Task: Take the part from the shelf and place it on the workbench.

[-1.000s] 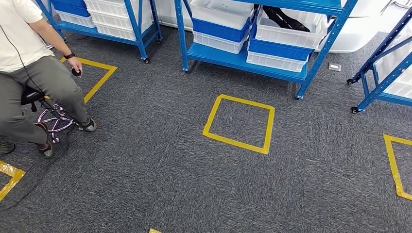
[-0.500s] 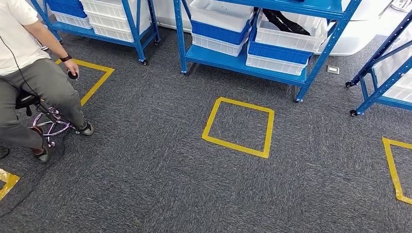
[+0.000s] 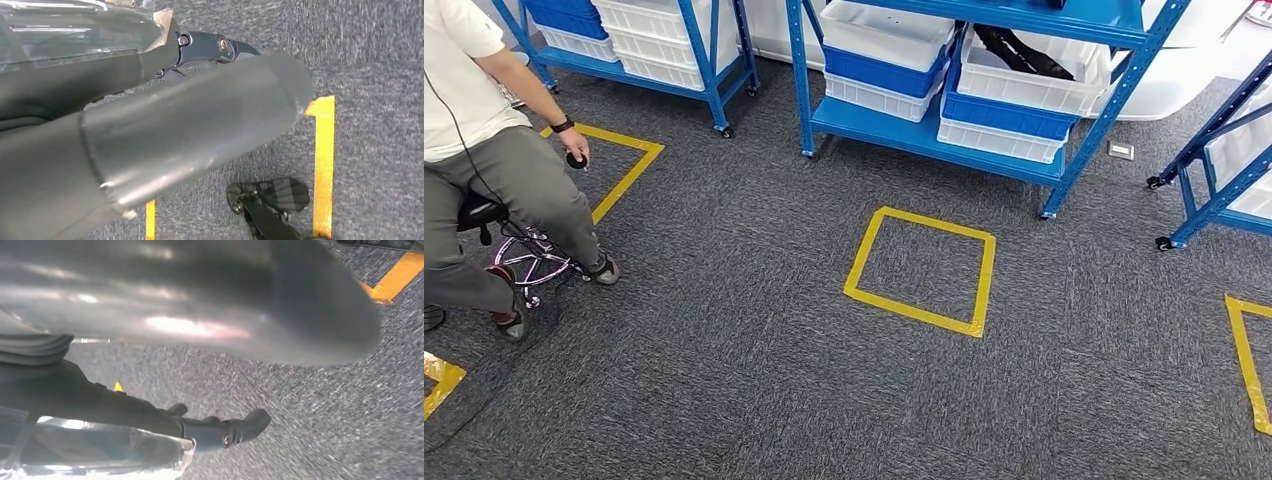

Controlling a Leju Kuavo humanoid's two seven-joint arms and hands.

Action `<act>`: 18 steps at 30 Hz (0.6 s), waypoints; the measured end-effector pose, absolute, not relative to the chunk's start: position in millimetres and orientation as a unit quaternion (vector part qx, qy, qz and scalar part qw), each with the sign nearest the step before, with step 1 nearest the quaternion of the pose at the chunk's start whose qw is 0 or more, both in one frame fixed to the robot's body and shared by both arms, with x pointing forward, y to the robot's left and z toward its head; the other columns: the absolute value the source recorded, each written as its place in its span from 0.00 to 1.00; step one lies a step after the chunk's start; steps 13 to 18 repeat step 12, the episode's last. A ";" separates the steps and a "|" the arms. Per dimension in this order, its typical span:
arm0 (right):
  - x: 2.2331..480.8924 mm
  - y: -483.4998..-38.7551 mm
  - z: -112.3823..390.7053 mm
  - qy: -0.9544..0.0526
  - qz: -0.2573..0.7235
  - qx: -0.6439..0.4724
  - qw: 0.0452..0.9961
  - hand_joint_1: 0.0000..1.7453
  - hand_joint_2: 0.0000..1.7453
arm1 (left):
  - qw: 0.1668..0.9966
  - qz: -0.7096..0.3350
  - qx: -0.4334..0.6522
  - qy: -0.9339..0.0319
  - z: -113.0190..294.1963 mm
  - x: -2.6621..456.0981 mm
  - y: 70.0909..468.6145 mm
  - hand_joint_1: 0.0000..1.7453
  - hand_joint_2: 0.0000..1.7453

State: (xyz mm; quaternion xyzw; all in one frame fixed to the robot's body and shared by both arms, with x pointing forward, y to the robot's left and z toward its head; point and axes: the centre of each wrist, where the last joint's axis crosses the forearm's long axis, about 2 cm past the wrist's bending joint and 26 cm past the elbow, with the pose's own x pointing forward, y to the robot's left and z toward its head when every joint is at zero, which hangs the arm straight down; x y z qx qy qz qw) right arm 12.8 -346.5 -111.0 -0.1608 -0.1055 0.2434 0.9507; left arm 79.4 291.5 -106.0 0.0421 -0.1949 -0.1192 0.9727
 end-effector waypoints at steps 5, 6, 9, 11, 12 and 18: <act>13.0 -345.1 -111.1 -0.106 0.243 -0.160 0.951 0.00 0.00 | 0.973 -0.120 0.043 -0.195 -105.9 79.5 292.2 0.00 0.00; 12.9 -344.9 -111.2 -0.106 0.243 -0.160 0.951 0.00 0.00 | 0.973 -0.120 0.043 -0.194 -106.1 78.8 292.4 0.00 0.00; 11.9 -343.1 -111.4 -0.105 0.243 -0.159 0.951 0.00 0.00 | 0.973 -0.120 0.043 -0.193 -106.3 77.4 293.1 0.00 0.00; 12.6 -341.9 -111.5 -0.106 0.242 -0.159 0.951 0.00 0.00 | 0.973 -0.120 0.044 -0.193 -106.3 77.8 293.5 0.00 0.00; 13.0 -341.8 -111.4 -0.106 0.242 -0.159 0.951 0.00 0.00 | 0.973 -0.120 0.044 -0.193 -106.2 78.0 293.5 0.00 0.00; 13.0 -341.8 -111.4 -0.106 0.242 -0.159 0.951 0.00 0.00 | 0.973 -0.120 0.044 -0.193 -106.2 78.0 293.5 0.00 0.00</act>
